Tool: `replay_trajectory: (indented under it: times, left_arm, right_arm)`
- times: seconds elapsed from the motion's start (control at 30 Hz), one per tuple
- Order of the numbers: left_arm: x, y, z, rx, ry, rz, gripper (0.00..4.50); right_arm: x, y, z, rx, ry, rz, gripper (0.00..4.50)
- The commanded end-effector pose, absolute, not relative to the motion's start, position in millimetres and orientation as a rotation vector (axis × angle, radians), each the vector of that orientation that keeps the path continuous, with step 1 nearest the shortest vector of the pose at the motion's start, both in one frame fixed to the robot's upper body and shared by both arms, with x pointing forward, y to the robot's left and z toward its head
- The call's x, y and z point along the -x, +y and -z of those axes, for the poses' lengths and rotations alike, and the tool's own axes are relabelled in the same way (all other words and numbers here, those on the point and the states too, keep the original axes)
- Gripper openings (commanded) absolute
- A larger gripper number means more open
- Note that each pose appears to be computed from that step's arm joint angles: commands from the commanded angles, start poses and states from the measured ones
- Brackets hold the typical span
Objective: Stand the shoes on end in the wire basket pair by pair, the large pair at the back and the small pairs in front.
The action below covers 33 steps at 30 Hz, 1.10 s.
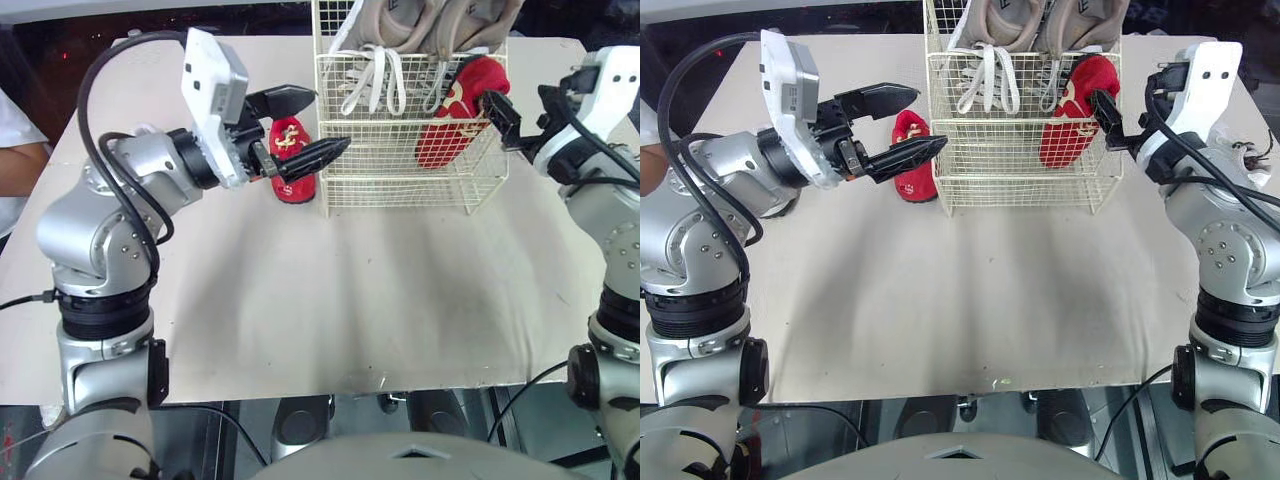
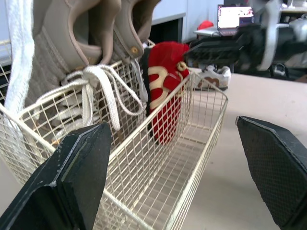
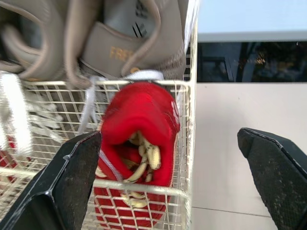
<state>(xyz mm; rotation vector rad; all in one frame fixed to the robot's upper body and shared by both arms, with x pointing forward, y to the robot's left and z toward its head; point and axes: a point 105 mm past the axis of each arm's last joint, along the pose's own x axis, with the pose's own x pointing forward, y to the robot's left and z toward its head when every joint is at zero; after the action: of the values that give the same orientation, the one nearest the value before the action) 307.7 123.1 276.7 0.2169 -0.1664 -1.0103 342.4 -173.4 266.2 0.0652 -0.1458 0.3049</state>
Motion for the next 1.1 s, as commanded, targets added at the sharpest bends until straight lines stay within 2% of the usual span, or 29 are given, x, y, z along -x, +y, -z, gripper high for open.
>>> replay_trajectory:
  times: [0.03, 0.13, 0.23, 0.33, 0.43, 0.57, 0.87, 1.1]
  left_arm:
    - [-311, 137, -284, -0.235, -0.203, 0.964, 4.5]
    - [-322, 152, -282, -0.206, -0.196, 0.902, 4.5]
    - [-335, 169, -279, -0.162, -0.185, 0.816, 4.5]
    - [-351, 191, -273, -0.108, -0.145, 0.707, 4.5]
    - [-365, 208, -257, -0.068, -0.072, 0.624, 4.5]
    - [-386, 218, -235, -0.035, 0.022, 0.545, 4.5]
    - [-440, 224, -211, 0.099, 0.216, 0.366, 4.5]
    - [-457, 218, -195, 0.132, 0.36, 0.302, 4.5]
  right_arm:
    - [-322, -164, -283, -0.033, -0.22, -0.414, 4.47]
    - [-302, -146, -277, 0.026, -0.247, -0.58, 4.47]
    - [-281, -130, -256, 0.074, -0.235, -0.723, 4.47]
    - [-263, -119, -236, 0.121, -0.239, -0.826, 4.47]
    - [-255, -115, -225, 0.148, -0.245, -0.869, 4.47]
    - [-249, -107, -217, 0.191, -0.251, -0.919, 4.47]
    - [-248, -94, -224, 0.224, -0.306, -0.954, 4.47]
    - [-250, -90, -224, 0.235, -0.324, -0.944, 4.47]
